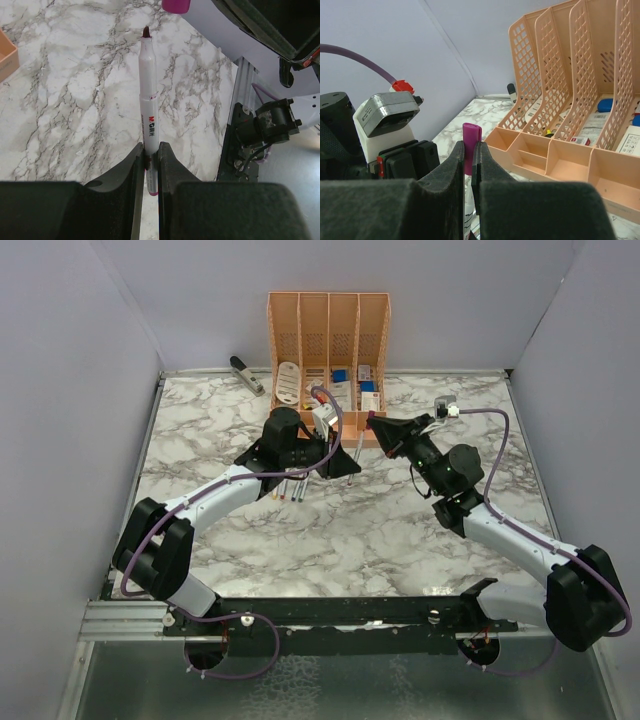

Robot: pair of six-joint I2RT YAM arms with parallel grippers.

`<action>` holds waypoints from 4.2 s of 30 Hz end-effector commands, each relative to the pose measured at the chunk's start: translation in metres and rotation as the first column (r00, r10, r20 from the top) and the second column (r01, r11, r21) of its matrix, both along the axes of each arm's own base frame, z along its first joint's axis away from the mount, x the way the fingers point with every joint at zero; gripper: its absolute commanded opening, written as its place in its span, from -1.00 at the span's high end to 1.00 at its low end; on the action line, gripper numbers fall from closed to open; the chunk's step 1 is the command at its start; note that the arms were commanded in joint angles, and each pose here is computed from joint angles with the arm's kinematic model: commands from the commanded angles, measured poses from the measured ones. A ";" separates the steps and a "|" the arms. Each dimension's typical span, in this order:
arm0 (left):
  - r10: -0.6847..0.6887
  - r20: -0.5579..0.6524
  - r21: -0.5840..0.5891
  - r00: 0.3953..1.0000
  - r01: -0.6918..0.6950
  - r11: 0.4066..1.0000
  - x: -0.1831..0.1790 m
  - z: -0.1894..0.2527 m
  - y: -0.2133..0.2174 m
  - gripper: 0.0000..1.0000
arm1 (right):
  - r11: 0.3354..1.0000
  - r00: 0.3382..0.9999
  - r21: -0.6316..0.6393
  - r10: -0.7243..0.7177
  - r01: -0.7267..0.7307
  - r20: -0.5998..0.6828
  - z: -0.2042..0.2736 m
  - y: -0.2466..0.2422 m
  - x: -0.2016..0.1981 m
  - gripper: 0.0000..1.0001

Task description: Insert the pens into the pen caps

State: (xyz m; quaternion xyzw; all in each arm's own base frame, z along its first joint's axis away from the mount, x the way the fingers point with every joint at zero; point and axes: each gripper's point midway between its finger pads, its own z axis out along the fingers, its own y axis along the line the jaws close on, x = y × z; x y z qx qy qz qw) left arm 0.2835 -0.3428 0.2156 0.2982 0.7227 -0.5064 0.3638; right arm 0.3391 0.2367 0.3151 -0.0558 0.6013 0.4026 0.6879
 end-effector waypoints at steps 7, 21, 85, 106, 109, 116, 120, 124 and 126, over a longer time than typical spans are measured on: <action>-0.045 0.043 -0.043 0.998 0.047 0.998 -0.005 0.019 -0.007 1.00 | 1.000 0.999 0.014 -0.016 0.016 0.035 0.001 0.000 0.000 0.98; -0.063 0.050 -0.055 0.997 0.066 0.996 -0.009 0.024 -0.008 1.00 | 0.999 0.999 -0.007 -0.031 0.031 0.038 -0.006 0.000 0.001 0.98; 0.315 0.327 -0.223 0.891 -0.251 0.942 0.060 0.128 0.022 1.00 | 0.910 0.906 -0.398 -0.065 -0.118 -0.418 -0.143 0.050 -0.018 0.98; 0.295 0.065 0.114 0.953 -0.301 0.947 0.047 -0.007 0.047 1.00 | 0.946 0.964 -0.324 -0.090 0.003 -0.252 -0.062 0.064 0.008 0.27; 0.323 0.010 0.213 0.946 -0.318 0.924 0.040 -0.042 0.059 1.00 | 0.954 0.971 -0.291 -0.138 0.078 -0.194 -0.036 0.052 0.011 0.09; 0.369 -0.135 0.444 0.920 -0.277 0.852 0.034 -0.111 0.073 1.00 | 0.950 0.961 -0.208 -0.258 0.233 -0.103 0.008 0.017 0.008 0.04; 0.403 -0.184 0.523 0.896 -0.258 0.812 0.042 -0.134 0.074 1.00 | 0.934 0.944 -0.201 -0.318 0.296 -0.088 0.020 0.001 0.008 0.03; 0.447 -0.192 0.584 0.874 -0.264 0.768 0.051 -0.147 0.077 1.00 | 0.917 0.928 -0.214 -0.361 0.336 -0.090 0.018 -0.009 0.008 0.03; 0.474 -0.194 0.621 0.859 -0.266 0.737 0.054 -0.155 0.082 1.00 | 0.914 0.925 -0.220 -0.368 0.341 -0.096 0.015 -0.011 0.007 0.03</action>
